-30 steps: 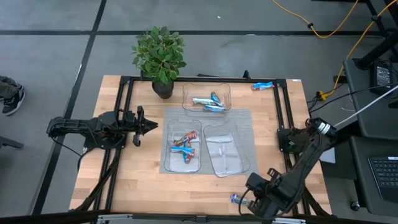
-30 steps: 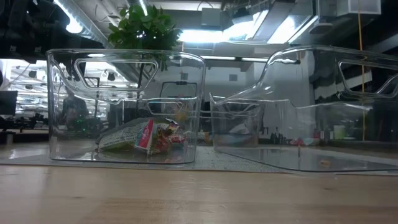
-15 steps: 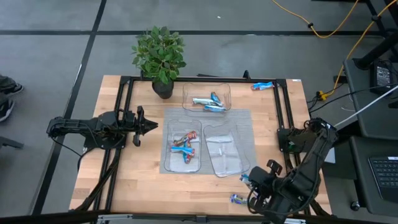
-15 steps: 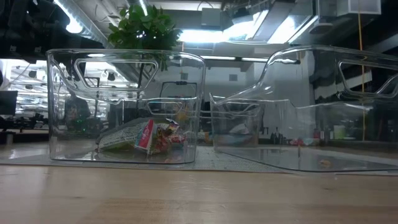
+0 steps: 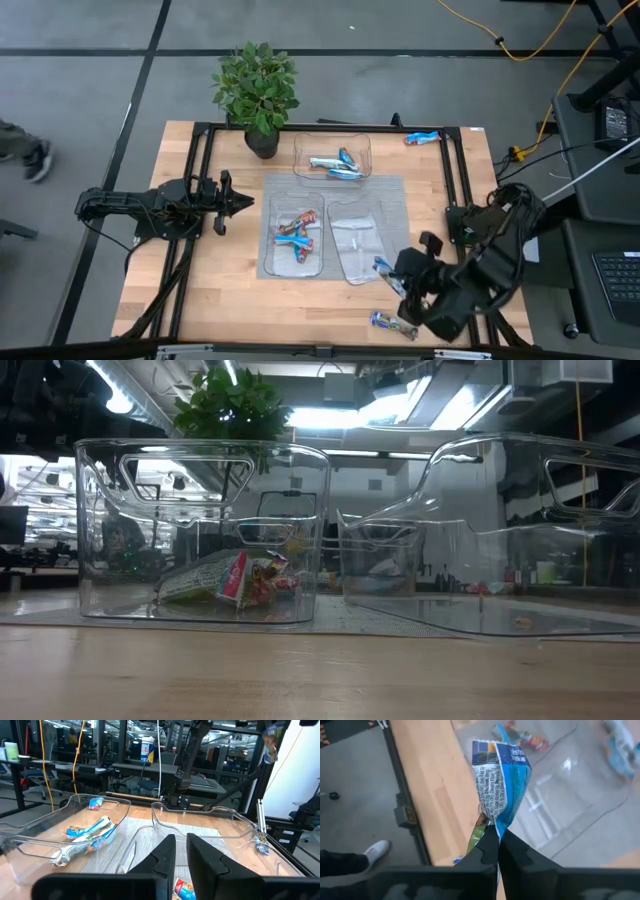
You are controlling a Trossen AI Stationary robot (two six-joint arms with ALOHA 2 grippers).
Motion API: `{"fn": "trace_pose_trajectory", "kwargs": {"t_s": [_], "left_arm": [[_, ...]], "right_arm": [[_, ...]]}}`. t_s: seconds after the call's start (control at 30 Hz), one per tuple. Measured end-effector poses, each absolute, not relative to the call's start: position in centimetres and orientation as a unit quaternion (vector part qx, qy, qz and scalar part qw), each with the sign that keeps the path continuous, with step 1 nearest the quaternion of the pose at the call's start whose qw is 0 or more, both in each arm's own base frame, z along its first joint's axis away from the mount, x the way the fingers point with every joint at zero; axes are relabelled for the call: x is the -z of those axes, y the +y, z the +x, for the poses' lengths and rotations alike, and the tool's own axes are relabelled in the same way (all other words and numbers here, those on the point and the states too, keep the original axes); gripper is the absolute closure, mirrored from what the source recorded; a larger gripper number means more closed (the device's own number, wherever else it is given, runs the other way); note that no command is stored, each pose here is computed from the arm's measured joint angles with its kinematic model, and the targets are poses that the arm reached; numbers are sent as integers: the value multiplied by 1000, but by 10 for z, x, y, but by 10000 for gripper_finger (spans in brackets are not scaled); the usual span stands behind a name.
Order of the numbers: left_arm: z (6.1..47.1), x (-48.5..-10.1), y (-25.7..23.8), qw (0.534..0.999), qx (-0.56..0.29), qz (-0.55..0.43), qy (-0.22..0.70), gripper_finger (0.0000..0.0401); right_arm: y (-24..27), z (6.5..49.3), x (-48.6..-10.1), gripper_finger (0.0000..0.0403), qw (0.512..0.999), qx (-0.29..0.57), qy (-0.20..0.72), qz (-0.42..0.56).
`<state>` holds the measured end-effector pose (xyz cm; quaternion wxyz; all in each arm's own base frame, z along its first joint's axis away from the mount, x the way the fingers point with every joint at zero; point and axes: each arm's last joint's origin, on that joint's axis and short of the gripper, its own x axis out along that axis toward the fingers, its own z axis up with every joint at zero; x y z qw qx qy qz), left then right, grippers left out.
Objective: Pick and place Granola Bars by type
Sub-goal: Put the blue granola bar into the bottom right transparent bin
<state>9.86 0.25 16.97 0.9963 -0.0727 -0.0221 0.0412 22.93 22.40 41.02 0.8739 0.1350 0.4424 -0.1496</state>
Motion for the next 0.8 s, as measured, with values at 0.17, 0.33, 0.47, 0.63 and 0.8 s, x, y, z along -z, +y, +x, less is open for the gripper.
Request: {"fn": "trace_pose_trajectory", "kwargs": {"t_s": [0.17,0.33,0.47,0.63,0.8], "left_arm": [[99,-170,2,996,-41,-73,-22,359],[99,-170,2,996,-41,-73,-22,363],[99,-170,2,996,-41,-73,-22,361],[99,-170,2,996,-41,-73,-22,358],[99,-170,2,996,-41,-73,-22,362]], "right_arm": [[198,238,-421,394,881,144,440,102],[167,243,-433,394,885,138,438,71],[141,244,-444,394,888,128,440,46],[109,251,-449,393,884,118,453,5],[79,262,-449,393,874,101,476,-22]]}}
